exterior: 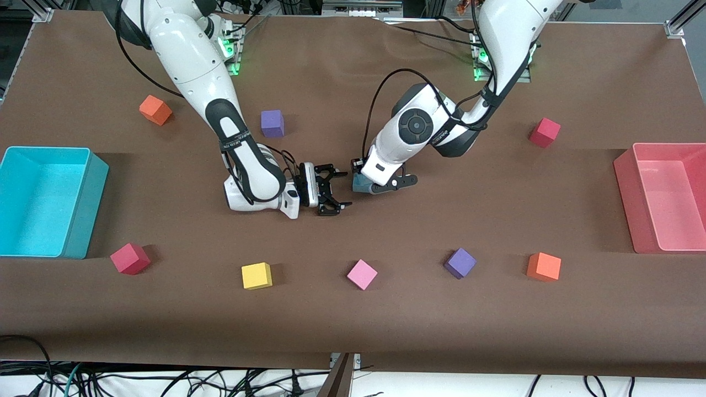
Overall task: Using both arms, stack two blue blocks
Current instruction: 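Lower the cube onto the other cube and open the left gripper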
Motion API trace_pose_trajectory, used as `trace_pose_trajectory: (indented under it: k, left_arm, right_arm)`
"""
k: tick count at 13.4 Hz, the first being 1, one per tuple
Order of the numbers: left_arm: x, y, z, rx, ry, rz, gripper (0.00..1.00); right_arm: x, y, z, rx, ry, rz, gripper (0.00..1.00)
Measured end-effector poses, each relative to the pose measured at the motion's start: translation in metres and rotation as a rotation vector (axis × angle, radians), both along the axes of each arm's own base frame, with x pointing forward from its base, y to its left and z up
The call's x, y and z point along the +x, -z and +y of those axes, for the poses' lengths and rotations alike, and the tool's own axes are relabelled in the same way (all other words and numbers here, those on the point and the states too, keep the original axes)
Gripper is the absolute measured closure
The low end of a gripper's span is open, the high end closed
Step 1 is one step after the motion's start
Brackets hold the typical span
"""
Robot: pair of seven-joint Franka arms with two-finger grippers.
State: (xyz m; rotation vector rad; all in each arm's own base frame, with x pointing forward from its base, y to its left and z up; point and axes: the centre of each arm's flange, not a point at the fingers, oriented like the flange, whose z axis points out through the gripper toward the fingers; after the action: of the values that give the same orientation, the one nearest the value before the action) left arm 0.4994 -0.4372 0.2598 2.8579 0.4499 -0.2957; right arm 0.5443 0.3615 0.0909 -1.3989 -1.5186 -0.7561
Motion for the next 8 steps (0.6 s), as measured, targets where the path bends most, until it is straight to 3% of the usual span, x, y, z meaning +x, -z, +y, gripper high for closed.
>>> trace_pose_trajectory:
  k: [8]
  left_arm:
    - [-0.0046, 0.0051, -0.0068, 0.006, -0.02, 0.014, 0.4]
  right_arm:
    - [-0.0002, 0.0023, -0.0041, -0.002, 0.003, 0.001, 0.0]
